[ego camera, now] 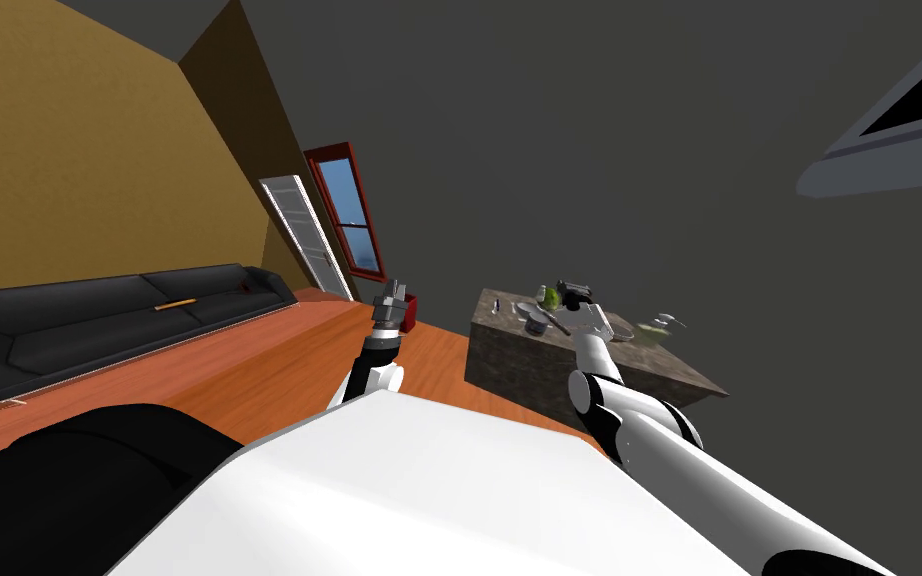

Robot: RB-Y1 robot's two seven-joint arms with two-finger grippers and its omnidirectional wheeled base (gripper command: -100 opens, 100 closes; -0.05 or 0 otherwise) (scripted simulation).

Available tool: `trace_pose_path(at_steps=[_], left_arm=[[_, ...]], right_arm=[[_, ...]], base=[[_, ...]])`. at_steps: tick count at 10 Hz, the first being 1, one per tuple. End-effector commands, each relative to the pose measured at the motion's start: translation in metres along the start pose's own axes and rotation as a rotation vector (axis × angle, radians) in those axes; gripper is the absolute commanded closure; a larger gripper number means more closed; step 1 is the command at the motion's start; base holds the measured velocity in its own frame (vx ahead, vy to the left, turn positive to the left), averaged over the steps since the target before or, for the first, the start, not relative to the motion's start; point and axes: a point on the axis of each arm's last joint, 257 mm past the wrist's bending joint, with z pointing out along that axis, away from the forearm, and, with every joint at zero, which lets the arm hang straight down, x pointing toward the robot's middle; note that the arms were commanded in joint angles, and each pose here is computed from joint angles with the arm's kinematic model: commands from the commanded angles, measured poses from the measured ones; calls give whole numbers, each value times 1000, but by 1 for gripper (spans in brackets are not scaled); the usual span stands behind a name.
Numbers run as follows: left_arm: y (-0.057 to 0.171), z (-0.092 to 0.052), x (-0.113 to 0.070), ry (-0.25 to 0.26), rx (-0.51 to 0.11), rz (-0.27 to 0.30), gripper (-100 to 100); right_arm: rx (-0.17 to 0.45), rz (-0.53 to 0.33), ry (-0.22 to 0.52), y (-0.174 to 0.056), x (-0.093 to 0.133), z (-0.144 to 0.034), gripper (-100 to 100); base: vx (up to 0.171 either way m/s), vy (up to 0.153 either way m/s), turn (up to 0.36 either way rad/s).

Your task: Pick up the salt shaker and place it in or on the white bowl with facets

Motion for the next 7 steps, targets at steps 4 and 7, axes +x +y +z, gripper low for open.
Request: trace_pose_path(at_steps=[4,7], left_arm=[[0,0,0,0,0,0,0],[0,0,0,0,0,0,0]], right_arm=[[28,22,-45,2,-52,6,-100],[31,25,-51,3,-62,6,0]], base=[[-112,-42,24],[-75,-25,16]])
